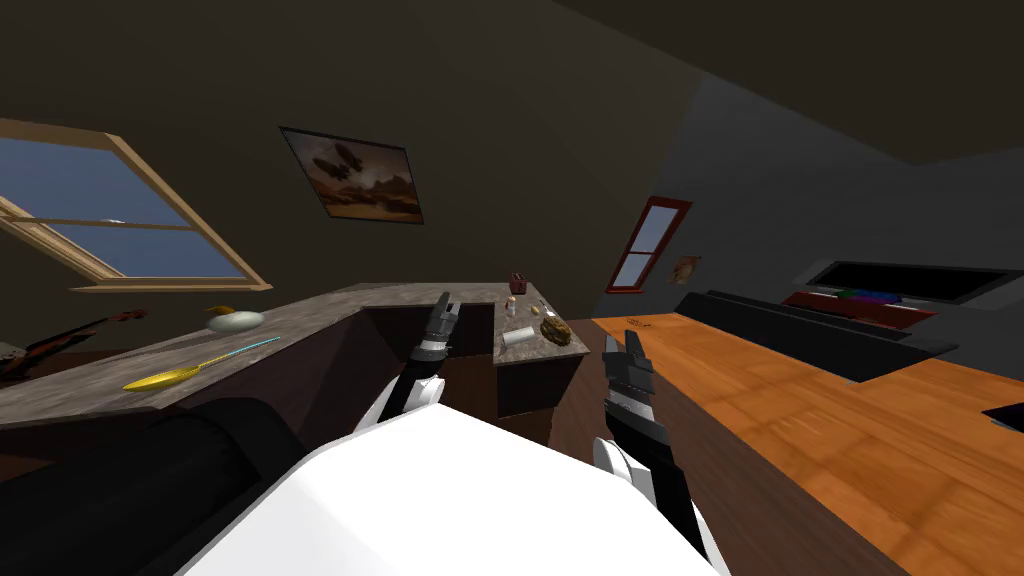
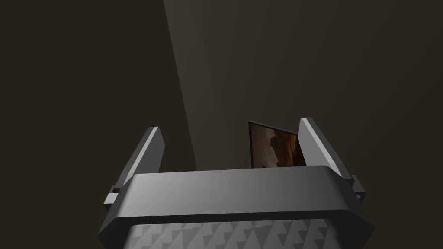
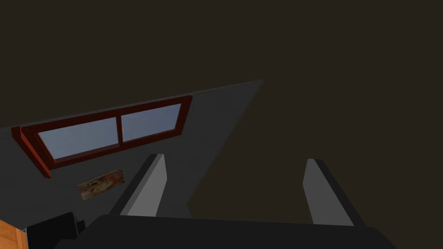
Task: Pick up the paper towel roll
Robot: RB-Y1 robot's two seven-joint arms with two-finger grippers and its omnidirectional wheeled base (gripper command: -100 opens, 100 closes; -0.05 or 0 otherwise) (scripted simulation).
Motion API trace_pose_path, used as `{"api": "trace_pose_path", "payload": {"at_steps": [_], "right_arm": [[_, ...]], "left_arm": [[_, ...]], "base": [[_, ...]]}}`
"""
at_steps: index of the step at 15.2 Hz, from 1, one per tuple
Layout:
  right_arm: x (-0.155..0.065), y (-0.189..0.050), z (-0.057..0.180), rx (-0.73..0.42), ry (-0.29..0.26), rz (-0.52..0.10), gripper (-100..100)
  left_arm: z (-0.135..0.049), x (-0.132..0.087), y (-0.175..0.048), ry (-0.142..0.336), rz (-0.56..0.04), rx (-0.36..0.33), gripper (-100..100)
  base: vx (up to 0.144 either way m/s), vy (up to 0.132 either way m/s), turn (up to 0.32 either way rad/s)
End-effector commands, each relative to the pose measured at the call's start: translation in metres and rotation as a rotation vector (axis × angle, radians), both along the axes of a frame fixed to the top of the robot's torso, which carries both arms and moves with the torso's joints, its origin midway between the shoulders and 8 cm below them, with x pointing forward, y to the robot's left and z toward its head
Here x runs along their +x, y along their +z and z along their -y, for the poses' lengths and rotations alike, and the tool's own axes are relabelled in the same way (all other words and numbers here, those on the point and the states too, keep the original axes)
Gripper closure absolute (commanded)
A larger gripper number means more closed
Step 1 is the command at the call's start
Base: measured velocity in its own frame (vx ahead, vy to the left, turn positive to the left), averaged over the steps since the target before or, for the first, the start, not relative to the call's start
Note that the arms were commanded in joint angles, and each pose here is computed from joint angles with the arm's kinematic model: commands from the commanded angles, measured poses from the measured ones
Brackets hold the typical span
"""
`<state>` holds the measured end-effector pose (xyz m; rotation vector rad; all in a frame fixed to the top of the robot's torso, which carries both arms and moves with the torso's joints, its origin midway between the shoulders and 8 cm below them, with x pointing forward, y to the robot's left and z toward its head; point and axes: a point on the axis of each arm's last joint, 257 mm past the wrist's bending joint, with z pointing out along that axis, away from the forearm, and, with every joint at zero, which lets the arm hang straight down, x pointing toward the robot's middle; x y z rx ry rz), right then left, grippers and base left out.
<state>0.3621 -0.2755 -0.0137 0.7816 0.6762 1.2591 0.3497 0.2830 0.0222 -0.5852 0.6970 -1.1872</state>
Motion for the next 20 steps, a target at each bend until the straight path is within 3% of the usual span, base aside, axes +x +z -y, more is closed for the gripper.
{"api": "trace_pose_path", "payload": {"at_steps": [1, 7, 11, 16, 17, 19, 20], "right_arm": [[0.000, 0.000, 0.000, 0.000, 0.000, 0.000, 0], [0.000, 0.000, 0.000, 0.000, 0.000, 0.000, 0], [0.000, 0.000, 0.000, 0.000, 0.000, 0.000, 0], [0.000, 0.000, 0.000, 0.000, 0.000, 0.000, 0], [0.000, 0.000, 0.000, 0.000, 0.000, 0.000, 0], [0.000, 0.000, 0.000, 0.000, 0.000, 0.000, 0], [0.000, 0.000, 0.000, 0.000, 0.000, 0.000, 0]], "left_arm": [[-0.006, 0.006, -0.010, -0.001, -0.046, 0.017, -100], [-0.026, 0.019, -0.033, 0.017, -0.151, 0.024, -100], [-0.059, 0.029, -0.063, 0.055, -0.278, 0.016, -100], [-0.075, 0.035, -0.081, 0.079, -0.355, 0.002, -100], [-0.089, 0.036, -0.091, 0.098, -0.397, -0.006, -100], [-0.091, 0.037, -0.096, 0.102, -0.414, -0.011, -100], [-0.106, 0.037, -0.105, 0.122, -0.452, -0.020, -100]], "base": [[-0.002, -0.026, -0.060], [-0.001, -0.067, -0.059], [0.003, -0.089, -0.100], [0.009, -0.066, -0.050], [0.005, -0.066, -0.077], [0.008, -0.065, -0.056], [0.009, -0.069, -0.091]]}}
